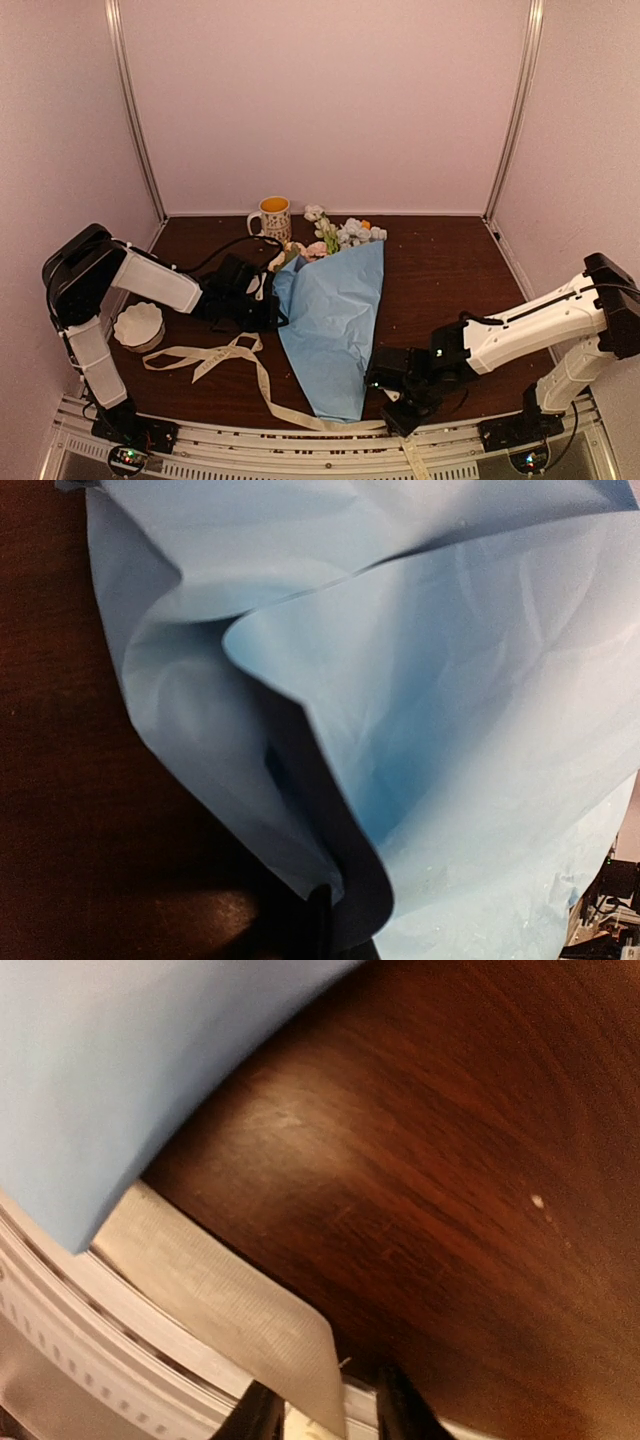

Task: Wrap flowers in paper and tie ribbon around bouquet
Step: Pick up the right side of the ribbon from the corner of the board, then place the ribbon at the center of the board.

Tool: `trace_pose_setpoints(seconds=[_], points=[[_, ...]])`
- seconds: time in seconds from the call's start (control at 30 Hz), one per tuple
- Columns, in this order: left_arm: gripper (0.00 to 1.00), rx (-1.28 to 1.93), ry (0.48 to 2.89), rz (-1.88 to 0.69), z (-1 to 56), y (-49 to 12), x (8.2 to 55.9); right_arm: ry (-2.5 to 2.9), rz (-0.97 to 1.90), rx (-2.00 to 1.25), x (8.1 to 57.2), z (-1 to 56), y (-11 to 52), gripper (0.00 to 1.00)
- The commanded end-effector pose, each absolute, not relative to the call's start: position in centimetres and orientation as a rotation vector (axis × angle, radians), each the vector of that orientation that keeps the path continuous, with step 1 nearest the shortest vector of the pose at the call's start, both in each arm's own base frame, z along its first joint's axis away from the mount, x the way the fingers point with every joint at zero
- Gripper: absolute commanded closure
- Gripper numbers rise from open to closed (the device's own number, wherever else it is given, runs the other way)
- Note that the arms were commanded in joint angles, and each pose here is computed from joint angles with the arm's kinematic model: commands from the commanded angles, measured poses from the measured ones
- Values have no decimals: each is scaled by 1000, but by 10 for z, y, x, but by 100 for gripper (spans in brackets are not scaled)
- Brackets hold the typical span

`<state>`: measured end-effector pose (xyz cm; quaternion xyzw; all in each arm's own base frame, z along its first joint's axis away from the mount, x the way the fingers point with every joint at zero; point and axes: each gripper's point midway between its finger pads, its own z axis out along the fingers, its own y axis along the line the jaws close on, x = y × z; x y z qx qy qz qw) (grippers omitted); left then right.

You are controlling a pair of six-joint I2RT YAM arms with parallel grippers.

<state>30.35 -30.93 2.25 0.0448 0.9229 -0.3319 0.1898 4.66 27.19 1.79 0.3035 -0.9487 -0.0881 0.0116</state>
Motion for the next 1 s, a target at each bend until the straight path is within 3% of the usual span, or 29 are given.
trace_pose_setpoints(seconds=[0.0, 0.03, 0.17, 0.63, 0.97], points=[[100, 124, 2587, -932, 23, -306, 304, -2968, -218, 951, 50, 6, 271, 79], [100, 127, 2583, -935, 25, -307, 304, -2997, -182, 935, 57, 6, 267, 86], [100, 129, 2573, -941, 30, -309, 307, -3133, -13, 759, 98, 11, 238, 100], [100, 156, 2569, -909, 34, -309, 311, -3493, 187, 98, 266, 46, 160, 100], [100, 180, 2567, -906, 35, -310, 310, -3513, 340, -169, 325, 64, 101, 100]])
